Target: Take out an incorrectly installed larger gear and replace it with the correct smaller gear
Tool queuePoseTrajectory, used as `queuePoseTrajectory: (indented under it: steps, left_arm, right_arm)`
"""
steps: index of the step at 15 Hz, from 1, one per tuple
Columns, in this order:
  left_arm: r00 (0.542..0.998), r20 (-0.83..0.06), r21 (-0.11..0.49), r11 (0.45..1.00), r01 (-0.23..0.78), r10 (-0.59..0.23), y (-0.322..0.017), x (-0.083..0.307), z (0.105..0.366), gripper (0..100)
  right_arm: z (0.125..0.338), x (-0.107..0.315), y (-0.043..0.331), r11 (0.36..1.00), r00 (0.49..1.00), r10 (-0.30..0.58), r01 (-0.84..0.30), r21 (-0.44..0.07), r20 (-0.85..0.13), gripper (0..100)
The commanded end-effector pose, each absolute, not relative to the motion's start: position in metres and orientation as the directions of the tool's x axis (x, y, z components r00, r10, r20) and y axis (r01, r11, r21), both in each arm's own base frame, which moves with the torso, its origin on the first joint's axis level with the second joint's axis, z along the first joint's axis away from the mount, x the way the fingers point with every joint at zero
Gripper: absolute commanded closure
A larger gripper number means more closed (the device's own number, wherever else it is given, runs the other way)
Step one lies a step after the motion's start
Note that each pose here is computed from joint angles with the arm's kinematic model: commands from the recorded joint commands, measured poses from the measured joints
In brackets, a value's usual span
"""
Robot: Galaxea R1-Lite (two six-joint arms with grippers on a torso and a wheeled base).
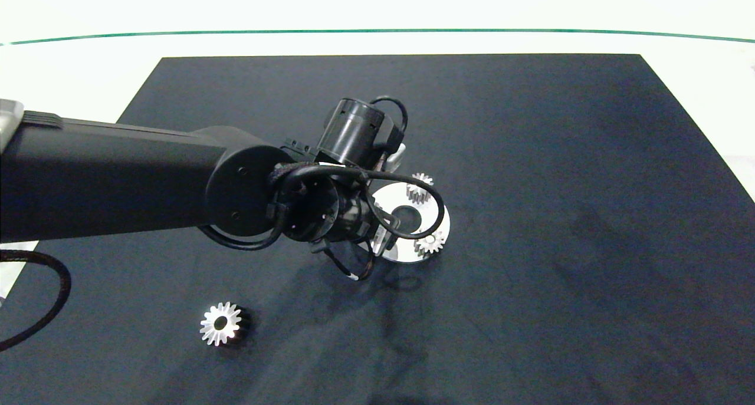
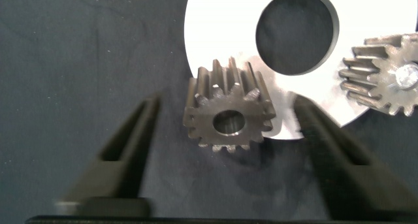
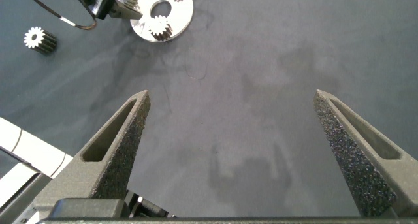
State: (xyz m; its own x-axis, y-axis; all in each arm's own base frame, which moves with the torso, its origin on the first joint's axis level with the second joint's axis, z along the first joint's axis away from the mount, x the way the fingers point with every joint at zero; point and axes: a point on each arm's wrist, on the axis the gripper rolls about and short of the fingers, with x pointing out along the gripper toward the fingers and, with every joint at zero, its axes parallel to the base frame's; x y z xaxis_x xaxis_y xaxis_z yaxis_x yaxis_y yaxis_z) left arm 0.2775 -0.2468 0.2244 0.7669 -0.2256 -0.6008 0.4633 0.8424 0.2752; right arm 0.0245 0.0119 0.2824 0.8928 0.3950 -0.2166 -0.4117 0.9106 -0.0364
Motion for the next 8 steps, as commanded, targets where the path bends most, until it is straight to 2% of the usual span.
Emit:
queuePoseTrajectory:
  steps: [1,3,8]
  left_arm:
    - [0.760,-0.617,0.284,0.844,0.456,-0.203,-0.234,0.271,0.233,0]
    - [0.753,-0.628,0.286,0.841,0.460,-0.198,-0.227,0.262,0.241,0]
    - [0.774,-0.594,0.278,0.846,0.454,-0.220,-0.222,0.255,0.263,0]
  right_arm:
    - [0.282,0.025,0.012,0.910,0.891,0.395,-0.413,-0.037,-0.222,0]
    - [0.282,0.025,0.012,0.910,0.892,0.395,-0.412,-0.036,-0.220,0]
    - [0.282,0.023,0.011,0.911,0.894,0.393,-0.410,-0.036,-0.214,0]
